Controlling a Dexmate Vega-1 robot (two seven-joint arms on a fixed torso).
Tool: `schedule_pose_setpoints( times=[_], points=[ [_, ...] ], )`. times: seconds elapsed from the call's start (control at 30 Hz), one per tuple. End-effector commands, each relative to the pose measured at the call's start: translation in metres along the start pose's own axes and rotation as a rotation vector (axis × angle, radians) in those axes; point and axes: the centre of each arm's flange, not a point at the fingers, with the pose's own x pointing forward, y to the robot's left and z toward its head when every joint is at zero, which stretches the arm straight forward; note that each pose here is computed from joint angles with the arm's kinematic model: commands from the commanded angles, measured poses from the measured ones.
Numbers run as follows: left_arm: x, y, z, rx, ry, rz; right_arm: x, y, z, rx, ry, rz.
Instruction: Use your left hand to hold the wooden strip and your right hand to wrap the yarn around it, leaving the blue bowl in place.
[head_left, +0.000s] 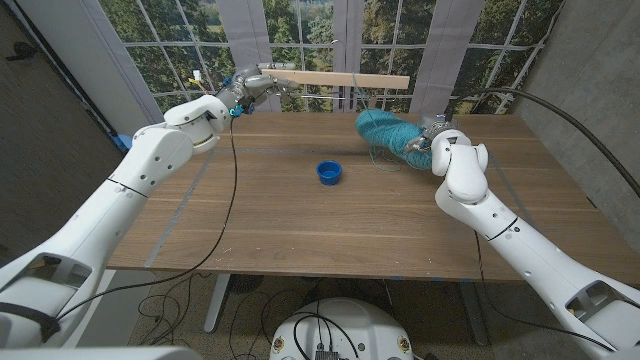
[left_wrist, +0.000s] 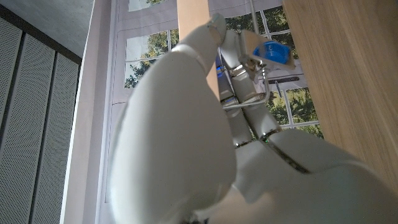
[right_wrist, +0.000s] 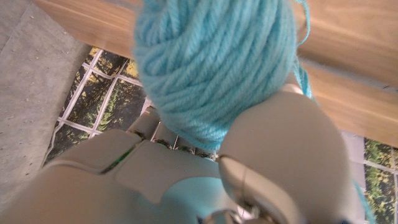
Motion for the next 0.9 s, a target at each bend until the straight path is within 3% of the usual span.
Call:
schedule_pose_setpoints(
  times=[0.03, 0.33, 0.7, 0.9],
  points=[
    [-0.010, -0.003, -0.002, -0.007, 0.004, 0.001, 0.026, -0.012, -0.001, 0.022, 0.022, -0.104],
    [-0.016, 0.004, -0.010, -0.023, 0.018, 0.013, 0.032, -0.035, 0.009, -0.006, 0.036, -0.208],
    [-0.023, 0.011, -0.016, -0.046, 0.006, 0.022, 0.029, -0.070, 0.025, -0.107, 0.037, -0.352],
    [-0.026, 0.016, -0.021, -0.054, 0.007, 0.029, 0.022, -0.086, 0.040, -0.189, 0.018, -0.494]
  ],
)
